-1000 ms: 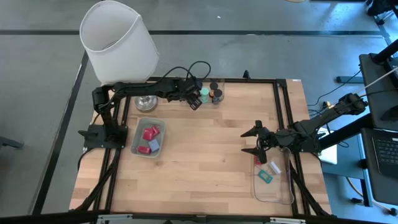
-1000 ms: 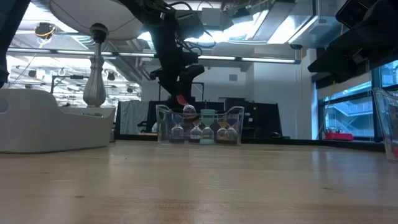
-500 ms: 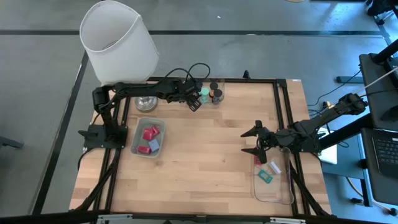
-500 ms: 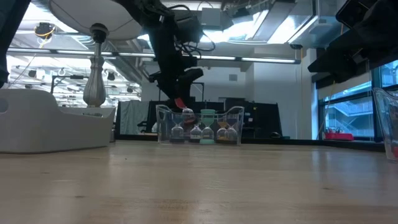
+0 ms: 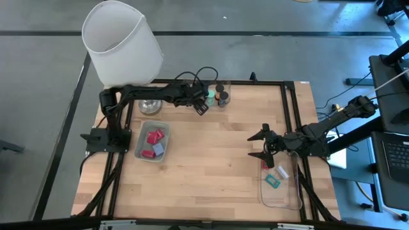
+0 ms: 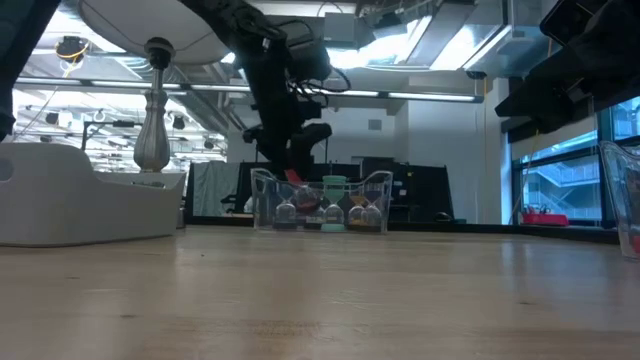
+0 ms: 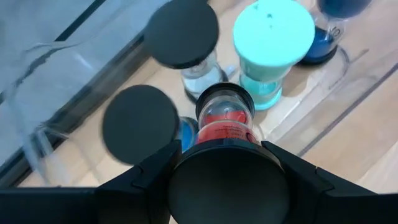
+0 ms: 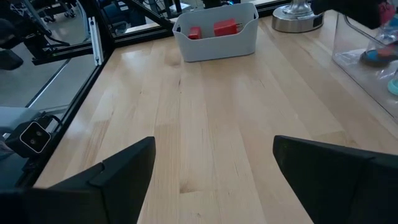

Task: Pick & Place Office items
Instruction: Put the red hourglass into the top transparent bin

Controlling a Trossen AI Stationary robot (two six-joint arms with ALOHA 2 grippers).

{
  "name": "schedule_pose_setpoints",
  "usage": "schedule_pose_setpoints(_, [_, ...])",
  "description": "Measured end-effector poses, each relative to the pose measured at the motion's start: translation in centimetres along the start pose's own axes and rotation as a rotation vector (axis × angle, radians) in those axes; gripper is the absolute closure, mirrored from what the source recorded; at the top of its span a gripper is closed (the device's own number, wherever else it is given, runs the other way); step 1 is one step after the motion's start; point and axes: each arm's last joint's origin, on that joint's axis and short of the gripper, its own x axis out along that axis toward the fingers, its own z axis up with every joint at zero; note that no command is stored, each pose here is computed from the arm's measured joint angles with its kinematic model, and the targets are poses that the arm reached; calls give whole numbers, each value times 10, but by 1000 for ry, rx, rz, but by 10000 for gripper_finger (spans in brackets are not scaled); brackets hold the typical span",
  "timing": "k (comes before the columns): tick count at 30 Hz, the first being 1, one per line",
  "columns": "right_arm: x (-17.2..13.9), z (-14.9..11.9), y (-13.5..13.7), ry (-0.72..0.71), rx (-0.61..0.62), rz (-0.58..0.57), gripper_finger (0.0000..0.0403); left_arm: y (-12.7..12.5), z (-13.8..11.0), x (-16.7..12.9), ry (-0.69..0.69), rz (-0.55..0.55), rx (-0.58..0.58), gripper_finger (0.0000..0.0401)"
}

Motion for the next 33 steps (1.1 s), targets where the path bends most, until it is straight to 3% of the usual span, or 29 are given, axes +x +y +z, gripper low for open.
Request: schedule_pose_setpoints(33, [0, 0, 0, 4, 1, -3, 76, 9, 4, 9, 25, -47, -20, 182])
